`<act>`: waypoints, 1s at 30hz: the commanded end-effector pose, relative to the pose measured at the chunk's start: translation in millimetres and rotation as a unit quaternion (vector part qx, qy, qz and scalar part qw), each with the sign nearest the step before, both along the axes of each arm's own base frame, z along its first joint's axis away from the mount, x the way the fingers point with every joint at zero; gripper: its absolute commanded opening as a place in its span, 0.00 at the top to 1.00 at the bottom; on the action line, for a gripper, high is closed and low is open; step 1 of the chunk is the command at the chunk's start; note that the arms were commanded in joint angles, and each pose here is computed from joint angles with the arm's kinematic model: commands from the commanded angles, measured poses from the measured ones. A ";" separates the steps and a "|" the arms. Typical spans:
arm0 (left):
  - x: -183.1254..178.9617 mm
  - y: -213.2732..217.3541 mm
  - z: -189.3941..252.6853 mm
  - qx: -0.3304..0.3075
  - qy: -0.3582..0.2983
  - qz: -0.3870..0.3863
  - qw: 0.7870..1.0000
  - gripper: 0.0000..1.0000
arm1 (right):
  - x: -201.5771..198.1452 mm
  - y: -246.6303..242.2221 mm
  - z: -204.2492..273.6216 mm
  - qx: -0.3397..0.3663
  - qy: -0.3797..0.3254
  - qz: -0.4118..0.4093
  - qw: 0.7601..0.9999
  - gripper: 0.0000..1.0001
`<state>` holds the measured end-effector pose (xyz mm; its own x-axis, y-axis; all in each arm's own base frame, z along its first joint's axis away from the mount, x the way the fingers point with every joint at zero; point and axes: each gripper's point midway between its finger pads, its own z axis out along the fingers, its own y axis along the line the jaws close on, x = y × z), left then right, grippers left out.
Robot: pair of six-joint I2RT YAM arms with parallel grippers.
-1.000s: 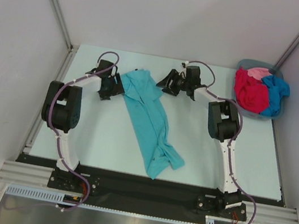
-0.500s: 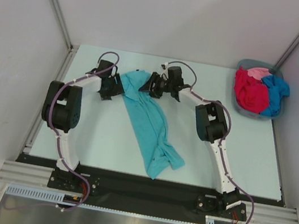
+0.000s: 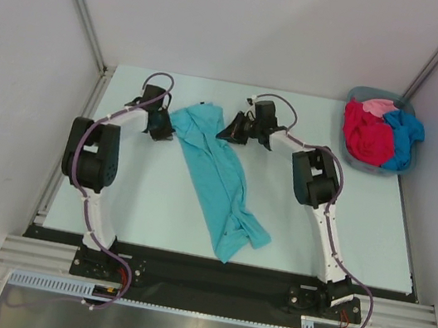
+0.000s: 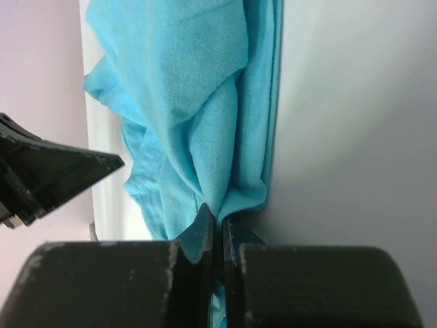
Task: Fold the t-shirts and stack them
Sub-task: Fold the tshirt
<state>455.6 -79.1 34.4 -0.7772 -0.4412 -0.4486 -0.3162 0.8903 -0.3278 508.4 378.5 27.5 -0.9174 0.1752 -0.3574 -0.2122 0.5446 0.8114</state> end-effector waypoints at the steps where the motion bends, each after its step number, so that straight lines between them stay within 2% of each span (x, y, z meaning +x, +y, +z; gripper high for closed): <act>1: 29.8 0.5 16.9 0.000 -0.037 -0.005 0.999 0.99 | 9.4 -13.3 22.0 -0.004 -0.034 -0.020 0.999 1.00; 5: 49.6 -15.3 15.4 -0.022 -0.051 -0.035 0.998 0.98 | 15.0 -27.1 29.9 -0.006 -0.047 -0.031 0.998 1.00; 8: 62.0 -35.2 14.4 -0.044 -0.055 -0.064 0.995 0.82 | 26.8 -42.0 32.9 -0.006 -0.050 -0.051 0.997 1.00; 9: 67.0 -40.4 19.6 -0.048 -0.062 -0.070 0.994 0.80 | 31.6 -47.1 32.0 -0.007 -0.050 -0.059 0.997 1.00; 11: 67.2 -51.4 17.9 -0.052 -0.060 -0.082 0.993 0.73 | 48.6 -60.8 39.4 -0.005 -0.055 -0.080 0.995 1.00; 15: 64.9 -66.6 20.4 -0.060 -0.059 -0.099 0.991 0.68 | 79.8 -79.5 48.0 -0.007 -0.066 -0.114 0.991 1.00; 17: 61.0 -71.9 21.2 -0.062 -0.056 -0.107 0.991 0.65 | 91.4 -92.8 37.2 -0.017 -0.052 -0.131 0.990 1.00; 18: 57.4 -75.3 18.9 -0.063 -0.052 -0.111 0.990 0.64 | 104.0 -96.8 52.1 -0.008 -0.065 -0.141 0.988 1.00; 19: 54.5 -78.0 18.1 -0.065 -0.050 -0.115 0.990 0.63 | 109.3 -102.1 43.6 -0.008 -0.057 -0.149 0.987 1.00; 22: 47.6 -83.9 20.2 -0.062 -0.048 -0.127 0.989 0.58 | 131.8 -120.4 59.2 0.013 -0.061 -0.181 0.982 1.00; 26: 47.4 -82.9 26.2 -0.053 -0.051 -0.131 0.989 0.50 | 132.3 -133.4 49.5 -0.009 -0.052 -0.193 0.980 1.00; 28: 48.6 -82.6 31.1 -0.054 -0.053 -0.131 0.989 0.48 | 122.5 -143.4 28.9 -0.012 -0.031 -0.202 0.979 1.00; 30: 47.4 -84.9 33.6 -0.058 -0.052 -0.132 0.988 0.46 | 116.2 -151.8 31.9 -0.013 -0.029 -0.214 0.976 1.00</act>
